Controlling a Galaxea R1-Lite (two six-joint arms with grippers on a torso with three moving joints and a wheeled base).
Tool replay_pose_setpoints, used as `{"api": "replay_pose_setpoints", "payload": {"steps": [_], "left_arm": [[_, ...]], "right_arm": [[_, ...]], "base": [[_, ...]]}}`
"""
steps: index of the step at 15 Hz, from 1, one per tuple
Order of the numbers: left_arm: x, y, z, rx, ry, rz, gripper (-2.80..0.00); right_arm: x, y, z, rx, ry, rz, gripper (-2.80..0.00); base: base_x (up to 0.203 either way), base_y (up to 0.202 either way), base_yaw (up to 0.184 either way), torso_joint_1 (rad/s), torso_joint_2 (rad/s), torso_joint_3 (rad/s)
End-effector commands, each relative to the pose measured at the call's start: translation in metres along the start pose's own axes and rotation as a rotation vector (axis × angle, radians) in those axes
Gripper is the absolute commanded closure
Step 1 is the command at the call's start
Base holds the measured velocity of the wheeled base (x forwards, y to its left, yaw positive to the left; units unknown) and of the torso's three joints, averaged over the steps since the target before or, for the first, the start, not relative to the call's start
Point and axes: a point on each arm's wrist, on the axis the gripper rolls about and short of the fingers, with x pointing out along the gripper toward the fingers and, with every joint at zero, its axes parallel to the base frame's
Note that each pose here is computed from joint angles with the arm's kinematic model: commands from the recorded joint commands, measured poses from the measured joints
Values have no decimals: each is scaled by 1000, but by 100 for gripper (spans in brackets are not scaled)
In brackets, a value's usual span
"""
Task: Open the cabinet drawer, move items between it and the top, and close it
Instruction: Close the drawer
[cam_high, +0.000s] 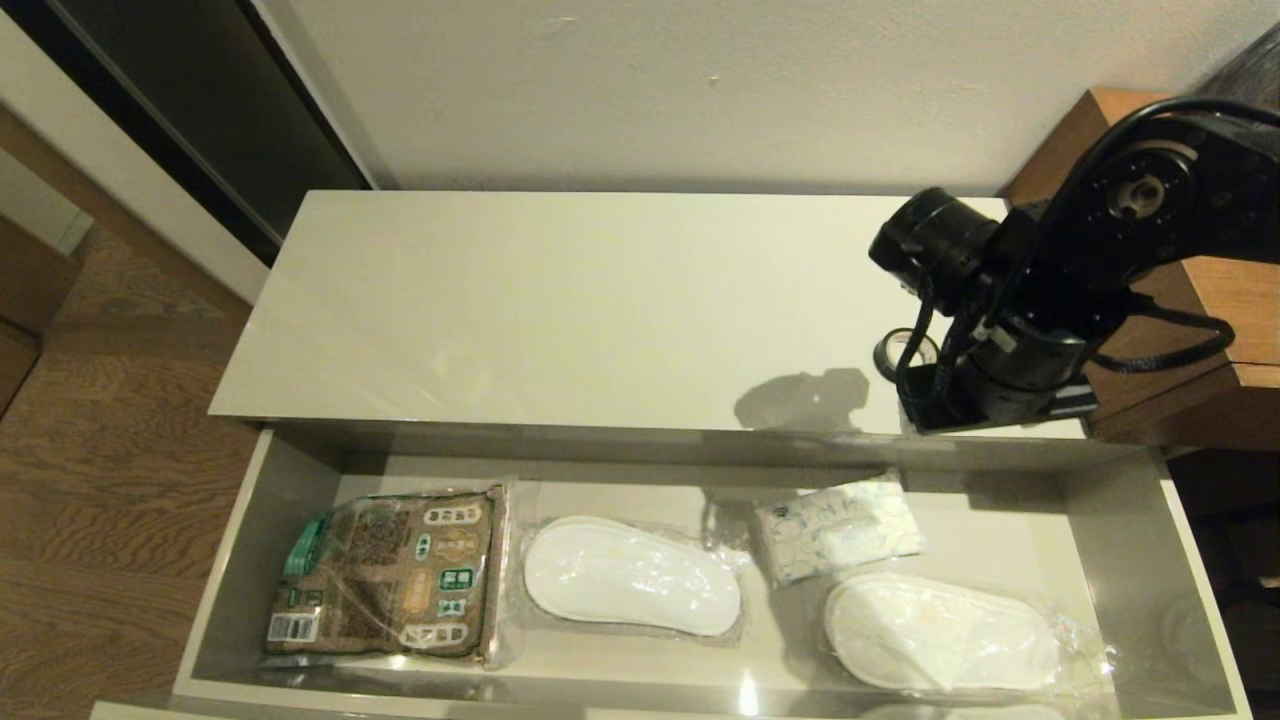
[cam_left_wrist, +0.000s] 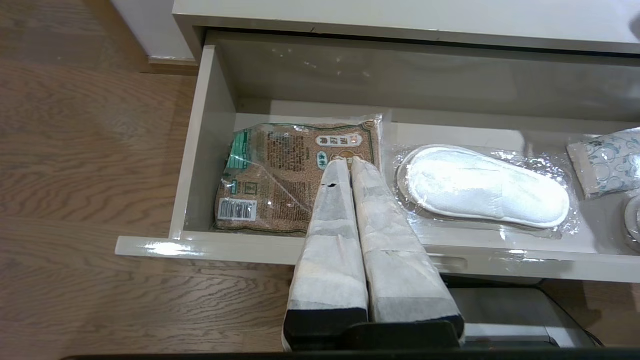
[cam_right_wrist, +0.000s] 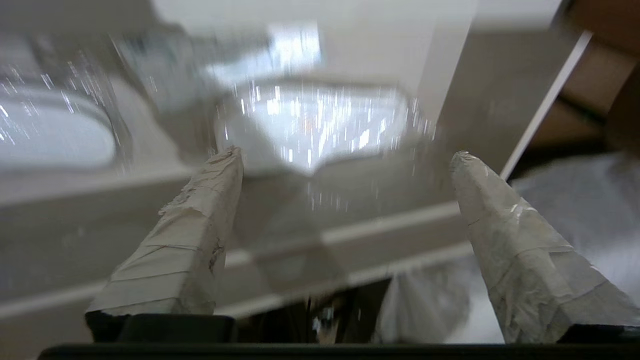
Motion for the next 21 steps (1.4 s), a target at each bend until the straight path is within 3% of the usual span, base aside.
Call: {"api": "replay_pose_setpoints", "payload": {"steps": [1, 5, 10, 17, 21], "left_arm": [[0, 0, 0, -1, 0, -1, 0], [0, 0, 0, -1, 0, -1, 0], [0, 0, 0, -1, 1, -1, 0], [0, 0, 0, -1, 0, -1, 0], [0, 0, 0, -1, 0, -1, 0]], "right_arm": [[7, 2, -28, 6, 103, -27, 0], [41, 10, -85, -48, 239, -72, 0], [40, 4, -150, -56, 238, -48, 0], [36, 7, -189, 10, 292, -48, 0], [44, 12, -196, 98, 284, 65, 0]], "base": [[0, 0, 0, 0, 0, 0], [0, 0, 0, 0, 0, 0], [0, 0, 0, 0, 0, 0], [0, 0, 0, 0, 0, 0], [0, 0, 0, 0, 0, 0]]}}
